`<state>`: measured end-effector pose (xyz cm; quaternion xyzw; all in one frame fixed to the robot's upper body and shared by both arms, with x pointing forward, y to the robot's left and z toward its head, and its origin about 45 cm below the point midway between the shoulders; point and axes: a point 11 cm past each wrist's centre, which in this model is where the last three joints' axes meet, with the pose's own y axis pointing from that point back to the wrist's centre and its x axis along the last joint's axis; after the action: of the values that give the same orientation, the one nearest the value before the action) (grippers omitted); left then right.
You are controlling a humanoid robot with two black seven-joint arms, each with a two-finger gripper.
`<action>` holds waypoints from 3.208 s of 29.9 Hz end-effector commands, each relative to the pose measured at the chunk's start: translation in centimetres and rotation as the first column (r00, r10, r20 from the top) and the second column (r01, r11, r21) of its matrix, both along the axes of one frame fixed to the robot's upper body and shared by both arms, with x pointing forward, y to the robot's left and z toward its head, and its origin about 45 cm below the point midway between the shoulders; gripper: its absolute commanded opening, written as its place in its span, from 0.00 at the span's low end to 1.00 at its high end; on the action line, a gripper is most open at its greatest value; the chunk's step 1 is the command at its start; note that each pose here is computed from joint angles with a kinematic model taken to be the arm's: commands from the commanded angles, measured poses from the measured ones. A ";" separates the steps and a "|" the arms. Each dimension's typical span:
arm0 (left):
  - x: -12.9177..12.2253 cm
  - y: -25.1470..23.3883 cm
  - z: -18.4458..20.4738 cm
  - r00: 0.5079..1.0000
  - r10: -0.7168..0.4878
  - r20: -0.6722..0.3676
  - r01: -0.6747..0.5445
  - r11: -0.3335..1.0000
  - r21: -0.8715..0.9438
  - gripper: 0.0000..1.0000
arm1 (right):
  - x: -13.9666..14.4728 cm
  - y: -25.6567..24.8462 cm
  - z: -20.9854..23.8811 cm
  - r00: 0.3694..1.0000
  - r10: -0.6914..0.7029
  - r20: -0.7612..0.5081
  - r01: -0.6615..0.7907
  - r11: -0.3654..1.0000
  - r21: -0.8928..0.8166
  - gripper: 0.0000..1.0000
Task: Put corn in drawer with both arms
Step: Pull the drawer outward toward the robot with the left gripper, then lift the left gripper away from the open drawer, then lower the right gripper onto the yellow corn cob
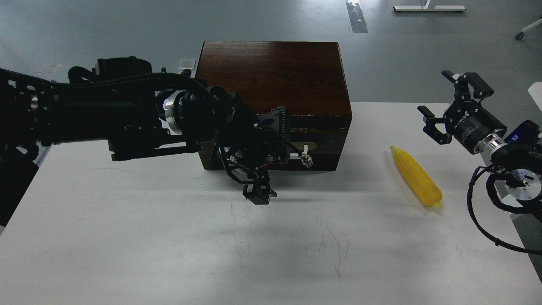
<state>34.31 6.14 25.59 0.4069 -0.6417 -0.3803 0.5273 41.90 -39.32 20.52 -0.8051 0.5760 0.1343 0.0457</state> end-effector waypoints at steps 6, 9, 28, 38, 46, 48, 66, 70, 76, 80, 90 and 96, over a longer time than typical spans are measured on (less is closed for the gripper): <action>-2.2 -0.5 0.1 0.998 -0.061 -0.034 0.061 0.998 -0.008 0.98 | 0.0 0.1 0.0 1.000 0.001 0.001 -0.001 1.000 0.001 1.00; -2.9 -0.4 0.1 0.996 -0.078 -0.048 0.078 0.997 -0.010 0.98 | 0.0 0.0 0.1 1.000 0.000 0.001 0.000 1.000 0.000 1.00; -3.5 -0.4 1.6 0.994 -0.104 -0.032 0.103 0.994 -0.026 0.98 | 0.0 -0.4 0.3 1.000 -0.005 0.005 0.005 1.000 -0.005 1.00; -2.6 -1.1 4.9 0.996 -0.089 0.017 0.090 0.990 -0.107 0.98 | 0.0 -0.4 0.3 1.000 -0.005 0.004 0.005 1.000 -0.005 1.00; -1.8 -1.0 13.6 0.950 0.106 -0.295 -0.242 0.845 -0.477 0.98 | -0.2 -1.1 0.6 1.000 -0.016 0.007 0.016 1.000 -0.015 1.00; -0.6 0.0 16.0 0.900 0.147 -0.410 -0.373 0.748 -0.549 0.98 | -0.2 -1.1 0.5 1.000 -0.015 0.005 0.015 1.000 -0.015 1.00; 7.0 23.4 11.7 0.099 -0.127 -0.987 -0.941 -0.334 -0.052 0.98 | -0.8 -2.8 1.2 1.000 -0.029 0.003 0.029 0.998 -0.051 1.00; 6.9 26.9 8.5 0.017 -0.224 -0.974 -0.887 -0.453 0.089 0.98 | -1.1 -3.1 1.4 1.000 -0.006 0.000 0.006 0.996 -0.093 1.00; 7.1 30.9 4.7 -0.004 -0.337 -0.942 -0.789 -0.577 0.210 0.98 | -1.8 -3.0 2.4 0.993 0.114 -0.011 -0.113 0.959 -0.261 1.00; 6.7 30.7 1.7 -0.028 -0.395 -0.918 -0.760 -0.588 0.276 0.98 | -1.8 -3.3 4.2 0.977 0.212 -0.020 -0.200 0.878 -0.434 1.00; 7.0 29.3 -1.1 -0.048 -0.444 -0.895 -0.742 -0.584 0.329 0.98 | -2.3 -3.2 6.5 0.877 0.446 -0.179 -0.389 0.439 -0.810 1.00; 7.1 29.1 -1.1 -0.049 -0.446 -0.894 -0.744 -0.580 0.331 0.98 | -2.5 -2.8 5.3 0.794 0.506 -0.338 -0.455 0.124 -0.882 1.00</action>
<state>41.38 35.27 24.44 -0.1016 0.1253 0.5105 0.8446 39.44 -42.36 26.55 -0.8324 0.2955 -0.2110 -0.4187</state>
